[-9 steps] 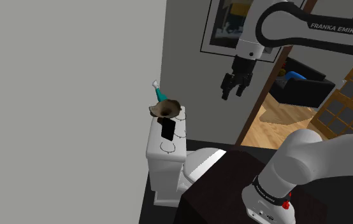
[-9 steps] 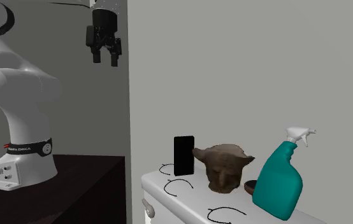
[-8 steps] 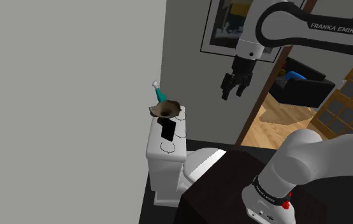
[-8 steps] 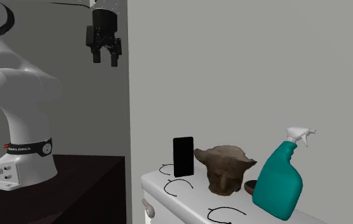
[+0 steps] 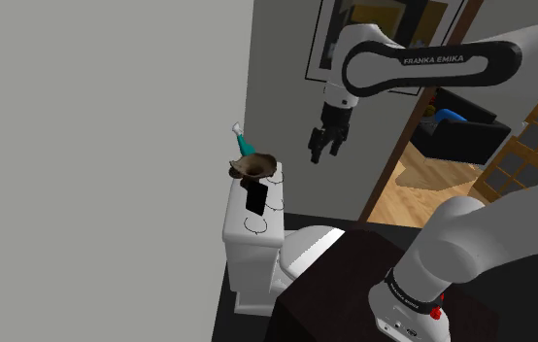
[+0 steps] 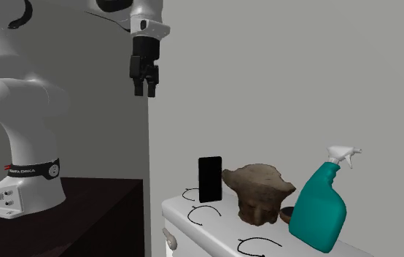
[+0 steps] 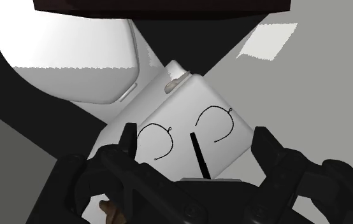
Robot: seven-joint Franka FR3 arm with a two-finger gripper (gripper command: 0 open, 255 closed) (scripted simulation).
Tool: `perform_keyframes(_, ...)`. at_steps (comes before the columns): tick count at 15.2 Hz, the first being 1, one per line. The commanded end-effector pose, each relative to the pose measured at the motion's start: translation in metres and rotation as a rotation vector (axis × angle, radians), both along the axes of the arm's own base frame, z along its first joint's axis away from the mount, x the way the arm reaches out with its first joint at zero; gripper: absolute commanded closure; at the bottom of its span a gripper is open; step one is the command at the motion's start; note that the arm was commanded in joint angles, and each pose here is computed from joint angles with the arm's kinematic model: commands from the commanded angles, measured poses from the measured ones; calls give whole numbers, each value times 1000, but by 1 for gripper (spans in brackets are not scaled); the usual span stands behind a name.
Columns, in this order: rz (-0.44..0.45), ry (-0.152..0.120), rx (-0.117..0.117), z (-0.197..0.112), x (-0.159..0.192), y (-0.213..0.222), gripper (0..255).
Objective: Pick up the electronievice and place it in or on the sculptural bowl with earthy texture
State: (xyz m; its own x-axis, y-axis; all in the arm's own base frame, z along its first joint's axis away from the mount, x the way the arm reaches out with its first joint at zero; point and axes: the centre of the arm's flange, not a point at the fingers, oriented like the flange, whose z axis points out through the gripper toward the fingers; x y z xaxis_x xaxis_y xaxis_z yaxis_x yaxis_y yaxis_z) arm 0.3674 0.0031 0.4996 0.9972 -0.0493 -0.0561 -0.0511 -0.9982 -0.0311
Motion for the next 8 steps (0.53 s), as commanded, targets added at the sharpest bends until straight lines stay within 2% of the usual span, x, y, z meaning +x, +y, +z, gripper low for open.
perform_keyframes(1, 36, 3, -3, -16, 19, 1, 0)
perform_keyframes(8, 158, 19, -14, -80, 86, 18, 0)
